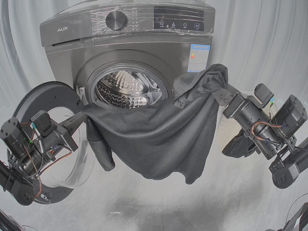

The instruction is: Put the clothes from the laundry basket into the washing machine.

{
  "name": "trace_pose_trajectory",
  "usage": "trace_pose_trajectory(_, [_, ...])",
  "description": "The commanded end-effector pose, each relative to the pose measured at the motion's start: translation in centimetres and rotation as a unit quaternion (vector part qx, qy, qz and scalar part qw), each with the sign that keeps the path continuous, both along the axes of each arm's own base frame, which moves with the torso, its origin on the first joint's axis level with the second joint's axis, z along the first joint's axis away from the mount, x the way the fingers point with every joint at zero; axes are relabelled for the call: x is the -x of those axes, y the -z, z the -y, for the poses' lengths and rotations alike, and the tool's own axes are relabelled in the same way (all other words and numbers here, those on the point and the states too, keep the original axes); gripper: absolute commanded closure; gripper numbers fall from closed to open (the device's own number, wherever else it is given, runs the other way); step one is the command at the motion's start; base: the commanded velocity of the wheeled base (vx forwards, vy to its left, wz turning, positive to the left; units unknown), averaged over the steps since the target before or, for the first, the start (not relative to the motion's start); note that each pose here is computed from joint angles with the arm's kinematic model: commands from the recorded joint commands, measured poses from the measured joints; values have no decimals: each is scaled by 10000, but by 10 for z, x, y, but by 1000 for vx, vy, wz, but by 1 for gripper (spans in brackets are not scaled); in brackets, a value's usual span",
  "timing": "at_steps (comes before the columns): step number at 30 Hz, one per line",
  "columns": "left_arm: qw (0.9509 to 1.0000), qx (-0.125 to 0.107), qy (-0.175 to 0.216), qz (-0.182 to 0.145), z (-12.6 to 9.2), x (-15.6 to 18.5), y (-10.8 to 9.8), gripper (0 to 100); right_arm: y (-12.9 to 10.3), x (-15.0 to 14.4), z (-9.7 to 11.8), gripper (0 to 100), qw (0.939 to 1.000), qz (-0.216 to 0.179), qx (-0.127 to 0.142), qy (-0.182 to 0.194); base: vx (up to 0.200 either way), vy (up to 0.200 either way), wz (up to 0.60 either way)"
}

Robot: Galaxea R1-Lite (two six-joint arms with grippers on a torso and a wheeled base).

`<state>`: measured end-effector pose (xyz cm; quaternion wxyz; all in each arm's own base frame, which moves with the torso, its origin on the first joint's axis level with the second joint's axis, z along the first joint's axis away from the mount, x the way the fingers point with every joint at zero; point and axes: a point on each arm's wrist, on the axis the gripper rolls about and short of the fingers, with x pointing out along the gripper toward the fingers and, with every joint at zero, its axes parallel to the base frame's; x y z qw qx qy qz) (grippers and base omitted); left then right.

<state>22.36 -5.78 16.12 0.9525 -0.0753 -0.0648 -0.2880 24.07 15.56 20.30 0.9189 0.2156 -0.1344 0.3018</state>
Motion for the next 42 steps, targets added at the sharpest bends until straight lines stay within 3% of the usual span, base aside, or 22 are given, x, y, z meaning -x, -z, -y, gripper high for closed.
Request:
trace_pose_trajectory(1, [10000, -4, -58, -19, -2, -2, 1, 100, -3, -2, 1, 0, 10000, 59, -36, 34, 0, 0, 0])
trace_pose_trajectory(42, [10000, 1, 5, -22, 0, -1, 1, 100, 2, 0, -4, 0, 10000, -61, -23, 62, 0, 0, 0])
